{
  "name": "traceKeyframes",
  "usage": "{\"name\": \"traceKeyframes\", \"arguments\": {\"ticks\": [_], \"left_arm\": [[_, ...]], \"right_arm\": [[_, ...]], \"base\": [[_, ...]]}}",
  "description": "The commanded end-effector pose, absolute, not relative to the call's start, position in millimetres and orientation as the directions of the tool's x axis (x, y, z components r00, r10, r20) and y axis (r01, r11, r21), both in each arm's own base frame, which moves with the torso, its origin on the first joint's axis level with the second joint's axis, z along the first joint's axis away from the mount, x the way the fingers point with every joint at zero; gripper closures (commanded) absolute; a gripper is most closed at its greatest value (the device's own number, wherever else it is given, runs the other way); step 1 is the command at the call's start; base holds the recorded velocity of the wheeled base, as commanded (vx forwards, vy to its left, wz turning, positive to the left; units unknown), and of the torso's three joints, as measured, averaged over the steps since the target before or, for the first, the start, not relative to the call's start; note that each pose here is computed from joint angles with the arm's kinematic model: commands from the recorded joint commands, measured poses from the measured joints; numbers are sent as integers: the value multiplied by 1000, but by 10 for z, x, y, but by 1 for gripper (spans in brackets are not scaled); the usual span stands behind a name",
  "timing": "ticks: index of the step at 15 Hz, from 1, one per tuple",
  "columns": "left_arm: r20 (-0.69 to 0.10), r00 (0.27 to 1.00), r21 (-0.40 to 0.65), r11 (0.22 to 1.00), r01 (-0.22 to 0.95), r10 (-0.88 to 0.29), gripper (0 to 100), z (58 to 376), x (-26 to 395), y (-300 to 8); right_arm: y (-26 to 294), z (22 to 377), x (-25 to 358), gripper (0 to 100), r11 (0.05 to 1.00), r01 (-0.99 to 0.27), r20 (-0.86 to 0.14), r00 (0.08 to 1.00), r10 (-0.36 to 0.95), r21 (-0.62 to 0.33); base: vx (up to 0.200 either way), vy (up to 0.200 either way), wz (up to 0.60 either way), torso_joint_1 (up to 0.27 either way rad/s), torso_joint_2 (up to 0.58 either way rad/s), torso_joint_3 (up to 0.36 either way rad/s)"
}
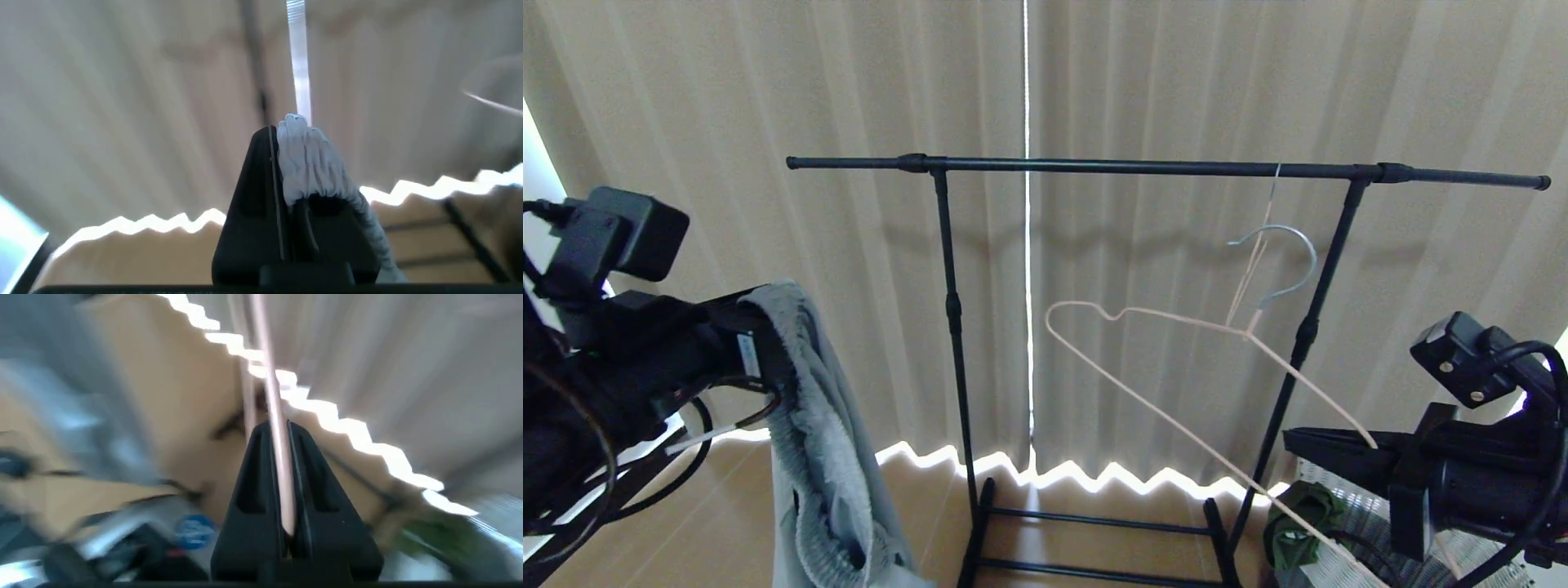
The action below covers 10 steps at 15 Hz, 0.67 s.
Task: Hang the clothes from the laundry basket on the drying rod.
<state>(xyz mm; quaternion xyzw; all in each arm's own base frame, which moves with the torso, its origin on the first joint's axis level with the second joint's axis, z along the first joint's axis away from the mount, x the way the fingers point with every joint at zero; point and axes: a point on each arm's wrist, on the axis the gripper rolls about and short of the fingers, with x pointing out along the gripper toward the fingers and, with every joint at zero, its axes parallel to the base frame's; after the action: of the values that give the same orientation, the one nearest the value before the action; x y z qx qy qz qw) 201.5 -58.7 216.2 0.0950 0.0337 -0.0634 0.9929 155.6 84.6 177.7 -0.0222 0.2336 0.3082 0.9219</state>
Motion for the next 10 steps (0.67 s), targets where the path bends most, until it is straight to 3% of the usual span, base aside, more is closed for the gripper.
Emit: {"name": "traceKeyframes", "arguments": {"ticks": [1, 4, 5, 7, 10], "left_arm": [[-147, 989, 213, 976, 39, -7, 100, 2084, 2528, -783], [-205, 978, 202, 979, -5, 47, 100, 2080, 2763, -851], [-237, 970, 109, 994, -23, 49, 100, 2172, 2888, -931], [-254, 966, 32, 999, -36, 43, 100, 2262, 2932, -995], [-253, 967, 14, 1000, -15, 18, 100, 2270, 2929, -1080]], "right_arm": [[1083, 1796, 1529, 100, 748, -644, -449, 627, 636, 162], [1240, 1855, 1445, 100, 694, -692, -432, 573, 697, 202], [1366, 1867, 1400, 100, 651, -728, -432, 527, 732, 215], [1464, 1870, 1383, 100, 622, -752, -436, 496, 751, 216], [1587, 1851, 1426, 100, 605, -766, -452, 470, 758, 218]], "base": [[0, 0, 0, 0, 0, 0], [0, 0, 0, 0, 0, 0], [0, 0, 0, 0, 0, 0], [0, 0, 0, 0, 0, 0], [0, 0, 0, 0, 0, 0]]}}
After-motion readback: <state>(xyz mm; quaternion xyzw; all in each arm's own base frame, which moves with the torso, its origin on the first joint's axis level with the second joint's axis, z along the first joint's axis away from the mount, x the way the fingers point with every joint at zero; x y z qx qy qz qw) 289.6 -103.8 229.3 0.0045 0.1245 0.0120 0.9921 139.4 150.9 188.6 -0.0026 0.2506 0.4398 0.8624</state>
